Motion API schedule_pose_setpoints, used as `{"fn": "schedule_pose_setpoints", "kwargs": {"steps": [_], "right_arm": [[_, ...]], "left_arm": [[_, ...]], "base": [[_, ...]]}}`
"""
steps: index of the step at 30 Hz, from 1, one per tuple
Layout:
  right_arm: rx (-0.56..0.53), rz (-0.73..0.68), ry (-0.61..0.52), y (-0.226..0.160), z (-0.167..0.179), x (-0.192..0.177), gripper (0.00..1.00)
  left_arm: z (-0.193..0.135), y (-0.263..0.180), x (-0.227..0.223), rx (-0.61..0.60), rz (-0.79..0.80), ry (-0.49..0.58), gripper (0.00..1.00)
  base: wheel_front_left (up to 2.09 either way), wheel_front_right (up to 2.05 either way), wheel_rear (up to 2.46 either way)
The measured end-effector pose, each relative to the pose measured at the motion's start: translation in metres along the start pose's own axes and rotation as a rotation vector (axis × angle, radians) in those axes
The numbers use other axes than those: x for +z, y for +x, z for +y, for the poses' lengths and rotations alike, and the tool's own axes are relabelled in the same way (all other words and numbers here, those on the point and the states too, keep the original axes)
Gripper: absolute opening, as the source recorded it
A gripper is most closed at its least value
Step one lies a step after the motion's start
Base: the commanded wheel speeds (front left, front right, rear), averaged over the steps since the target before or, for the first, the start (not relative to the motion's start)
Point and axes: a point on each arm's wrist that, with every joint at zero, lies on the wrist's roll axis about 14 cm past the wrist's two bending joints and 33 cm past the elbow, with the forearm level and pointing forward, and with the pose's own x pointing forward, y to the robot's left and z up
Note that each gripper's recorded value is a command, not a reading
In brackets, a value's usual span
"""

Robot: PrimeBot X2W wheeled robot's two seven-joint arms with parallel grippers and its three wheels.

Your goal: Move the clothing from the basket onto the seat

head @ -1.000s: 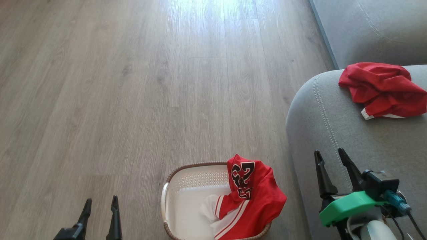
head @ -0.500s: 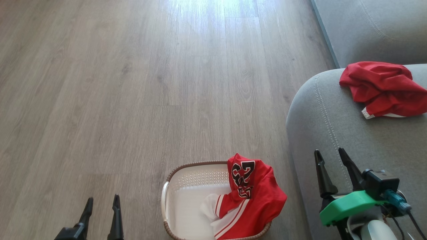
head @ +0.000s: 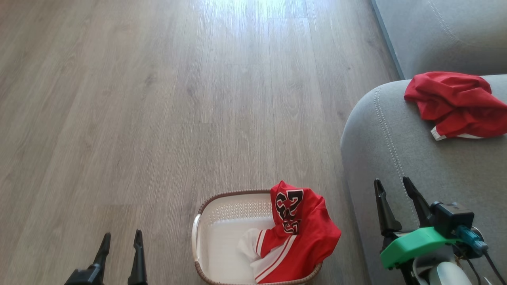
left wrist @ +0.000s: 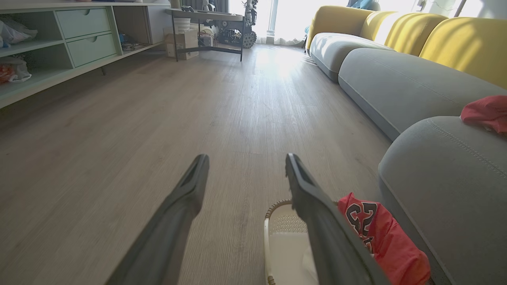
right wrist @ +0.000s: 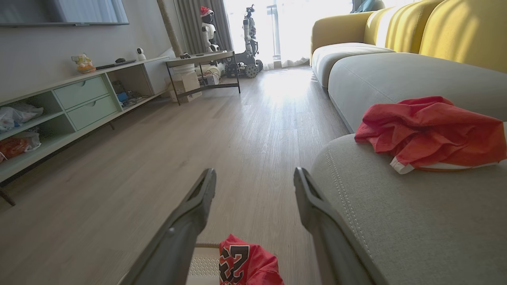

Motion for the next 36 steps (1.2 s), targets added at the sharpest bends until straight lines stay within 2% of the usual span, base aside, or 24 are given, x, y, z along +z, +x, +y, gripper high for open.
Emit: {"fn": "schedule_pose_setpoints", "kwargs": {"steps": [12, 17, 24, 36], "right_arm": [[-0.011, 0.017, 0.003, 0.001, -0.004, -0.006, 1.0], [-0.038, 0.023, -0.004, 0.001, -0.013, -0.008, 1.0], [-0.079, 0.016, -0.034, 0.013, -0.03, -0.005, 1.0], [-0.111, -0.081, -0.09, 0.075, -0.051, 0.018, 1.0]], "left_arm": [[-0.005, 0.002, -0.005, -0.01, 0.014, 0.004, 1.0], [-0.018, 0.005, -0.013, -0.058, 0.042, 0.016, 1.0], [-0.058, 0.022, -0.028, -0.175, 0.108, 0.01, 1.0], [-0.118, 0.075, -0.081, -0.355, 0.282, 0.042, 1.0]], "base": [[0.0, 0.0, 0.0], [0.0, 0.0, 0.0], [0.0, 0.0, 0.0], [0.0, 0.0, 0.0]]}}
